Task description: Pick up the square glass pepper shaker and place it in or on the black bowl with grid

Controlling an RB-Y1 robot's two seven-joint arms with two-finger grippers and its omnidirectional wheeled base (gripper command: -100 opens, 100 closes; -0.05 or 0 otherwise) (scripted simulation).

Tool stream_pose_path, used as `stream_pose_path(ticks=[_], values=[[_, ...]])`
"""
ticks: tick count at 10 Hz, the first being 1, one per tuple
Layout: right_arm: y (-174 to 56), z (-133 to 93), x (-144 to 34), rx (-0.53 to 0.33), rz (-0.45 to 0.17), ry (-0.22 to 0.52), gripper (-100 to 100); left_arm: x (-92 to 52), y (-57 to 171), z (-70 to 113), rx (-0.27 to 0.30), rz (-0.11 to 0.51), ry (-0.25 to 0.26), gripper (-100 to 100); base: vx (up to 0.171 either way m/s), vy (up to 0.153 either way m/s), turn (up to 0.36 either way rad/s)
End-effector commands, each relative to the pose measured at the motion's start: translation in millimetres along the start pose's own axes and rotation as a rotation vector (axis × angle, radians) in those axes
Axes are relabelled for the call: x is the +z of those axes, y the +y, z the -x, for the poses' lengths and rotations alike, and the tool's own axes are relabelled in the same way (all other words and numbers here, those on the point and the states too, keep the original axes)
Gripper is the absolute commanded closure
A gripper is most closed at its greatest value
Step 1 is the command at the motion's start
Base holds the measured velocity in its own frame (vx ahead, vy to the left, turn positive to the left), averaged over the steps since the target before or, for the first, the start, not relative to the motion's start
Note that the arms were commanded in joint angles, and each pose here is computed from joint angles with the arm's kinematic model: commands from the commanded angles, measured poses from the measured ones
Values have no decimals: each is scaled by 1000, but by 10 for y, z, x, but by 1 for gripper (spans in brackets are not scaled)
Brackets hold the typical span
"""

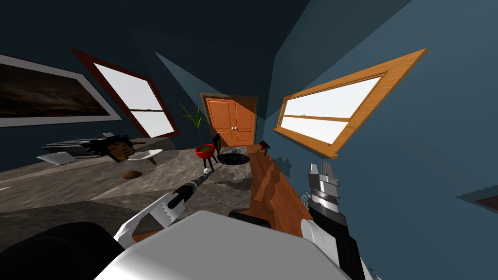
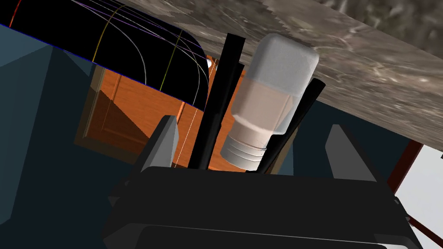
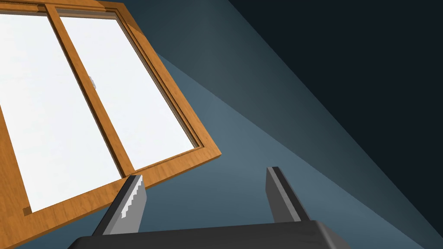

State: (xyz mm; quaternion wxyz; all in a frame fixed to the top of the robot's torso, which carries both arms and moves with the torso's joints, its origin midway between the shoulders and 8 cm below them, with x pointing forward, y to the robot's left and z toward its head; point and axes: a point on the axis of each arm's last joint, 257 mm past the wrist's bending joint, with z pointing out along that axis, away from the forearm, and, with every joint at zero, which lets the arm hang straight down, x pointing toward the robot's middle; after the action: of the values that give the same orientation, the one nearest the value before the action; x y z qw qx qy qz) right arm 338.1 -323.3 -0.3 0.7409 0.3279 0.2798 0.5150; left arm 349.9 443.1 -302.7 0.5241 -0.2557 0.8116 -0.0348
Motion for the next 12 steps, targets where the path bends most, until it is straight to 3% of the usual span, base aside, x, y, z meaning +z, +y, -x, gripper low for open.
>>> stream_pose_path(ticks=[1,3,4,5,7,8,12], values=[[0,0,0,0,0,0,0,29,116,47,28,26,6,-100,61,-19,-14],[0,0,0,0,0,0,0,40,119,61,36,31,6,-100,46,-13,-12],[0,0,0,0,0,0,0,41,131,64,38,34,7,0,5,-1,1],[0,0,0,0,0,0,0,93,177,51,34,40,4,-100,5,4,-25],[0,0,0,0,0,0,0,96,185,45,33,41,3,-100,0,0,0],[0,0,0,0,0,0,0,100,186,43,33,41,3,100,0,0,0],[0,0,0,0,0,0,0,101,179,54,35,39,1,100,0,0,0]])
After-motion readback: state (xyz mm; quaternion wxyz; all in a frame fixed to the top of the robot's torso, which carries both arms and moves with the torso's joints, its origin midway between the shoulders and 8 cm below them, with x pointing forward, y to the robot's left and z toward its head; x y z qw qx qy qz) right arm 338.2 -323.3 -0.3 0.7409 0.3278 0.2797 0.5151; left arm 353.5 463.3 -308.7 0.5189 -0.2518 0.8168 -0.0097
